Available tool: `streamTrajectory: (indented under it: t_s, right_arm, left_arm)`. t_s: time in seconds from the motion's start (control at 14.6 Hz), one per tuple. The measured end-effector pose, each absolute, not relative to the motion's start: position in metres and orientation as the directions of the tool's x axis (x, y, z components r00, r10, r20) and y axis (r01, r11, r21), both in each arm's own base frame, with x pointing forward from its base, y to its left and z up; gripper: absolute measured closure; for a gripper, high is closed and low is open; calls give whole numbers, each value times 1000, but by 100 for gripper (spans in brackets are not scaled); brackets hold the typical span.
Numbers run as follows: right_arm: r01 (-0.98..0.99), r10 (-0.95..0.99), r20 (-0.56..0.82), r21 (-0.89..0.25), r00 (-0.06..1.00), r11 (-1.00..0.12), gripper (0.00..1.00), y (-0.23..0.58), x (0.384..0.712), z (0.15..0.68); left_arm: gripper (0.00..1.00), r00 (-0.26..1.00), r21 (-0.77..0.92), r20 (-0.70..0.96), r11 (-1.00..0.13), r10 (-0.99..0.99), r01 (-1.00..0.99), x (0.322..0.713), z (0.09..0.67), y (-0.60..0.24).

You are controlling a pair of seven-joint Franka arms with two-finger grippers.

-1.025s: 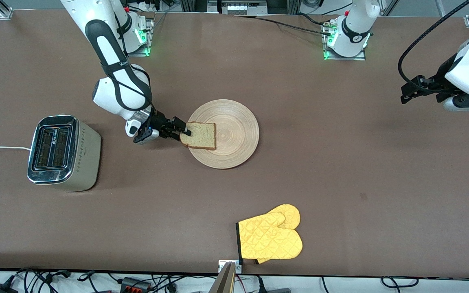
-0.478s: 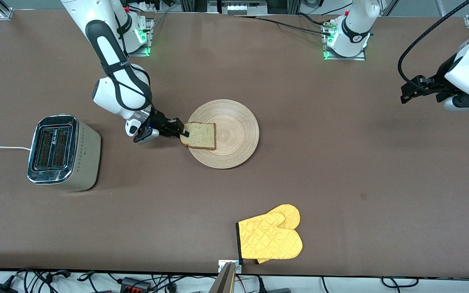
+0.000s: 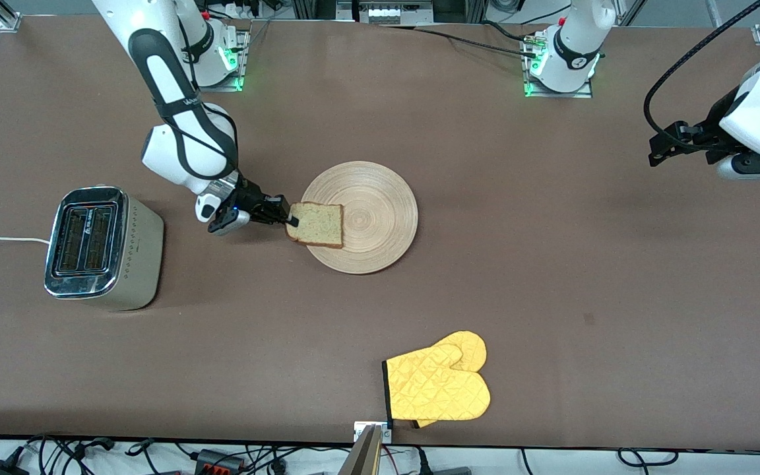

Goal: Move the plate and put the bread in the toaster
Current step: 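Lift the bread with the right gripper and carry it above the toaster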

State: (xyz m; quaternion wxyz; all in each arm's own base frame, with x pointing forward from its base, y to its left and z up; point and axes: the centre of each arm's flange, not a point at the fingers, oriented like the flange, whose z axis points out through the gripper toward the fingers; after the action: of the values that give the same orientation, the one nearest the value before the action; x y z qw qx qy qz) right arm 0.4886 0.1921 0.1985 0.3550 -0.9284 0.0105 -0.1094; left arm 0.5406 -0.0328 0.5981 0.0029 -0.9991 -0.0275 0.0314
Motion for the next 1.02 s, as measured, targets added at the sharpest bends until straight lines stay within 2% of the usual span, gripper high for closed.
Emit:
streamTrajectory:
  t_s: [0.34, 0.48, 0.75, 1.02]
  right_arm:
    - [91, -146, 293, -664, 945, -742, 92, 155, 519, 254]
    - [107, -124, 288, -671, 950, -734, 92, 148, 531, 270]
    - [151, 53, 162, -688, 985, -709, 92, 83, 573, 324]
    - [115, 184, -49, -614, 982, -781, 92, -14, 592, 430]
  left_arm:
    - [0, 996, -8, -64, -998, 55, 55, 540, 598, -33]
    - [0, 996, -8, -64, -998, 55, 55, 540, 598, -33]
    - [0, 996, -8, -64, -999, 54, 53, 540, 598, -33]
    - [0, 996, -9, -76, -999, 53, 52, 539, 597, -33]
